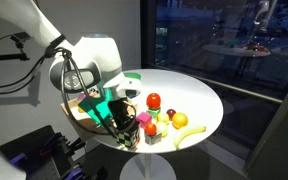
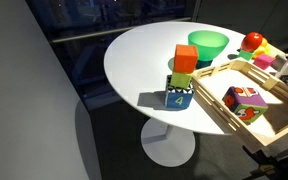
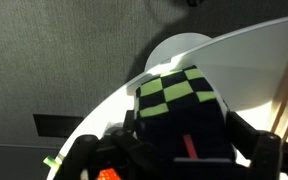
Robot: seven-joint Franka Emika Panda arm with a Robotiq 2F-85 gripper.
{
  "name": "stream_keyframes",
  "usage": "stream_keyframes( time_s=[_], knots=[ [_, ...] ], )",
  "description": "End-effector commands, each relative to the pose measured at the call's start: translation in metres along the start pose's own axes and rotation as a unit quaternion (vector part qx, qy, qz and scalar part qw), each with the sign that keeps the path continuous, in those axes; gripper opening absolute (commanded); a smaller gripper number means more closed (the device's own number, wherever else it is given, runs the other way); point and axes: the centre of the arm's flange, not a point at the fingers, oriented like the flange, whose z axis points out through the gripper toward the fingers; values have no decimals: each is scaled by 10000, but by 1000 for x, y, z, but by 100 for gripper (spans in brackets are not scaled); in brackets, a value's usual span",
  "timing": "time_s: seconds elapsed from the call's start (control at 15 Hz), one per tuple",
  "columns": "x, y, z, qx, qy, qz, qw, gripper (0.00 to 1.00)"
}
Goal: Put the white and black box onto the tray
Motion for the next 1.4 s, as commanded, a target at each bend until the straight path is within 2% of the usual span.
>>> stream_keyframes(
  time_s=[0.0, 0.53, 0.6, 0.67, 1.0, 1.33],
  knots=[
    [0, 6, 9, -107, 37, -4, 9999, 57],
    [-16, -6, -40, 155, 38, 109, 9998, 4],
    [-18, -10, -46, 189, 36, 103, 9998, 3],
    [-20, -13, -51, 219, 42, 98, 9997, 7],
    [-25, -29, -88, 378, 177, 36, 9991, 6],
    [-30, -56, -111, 771, 282, -47, 9966, 6]
  ],
)
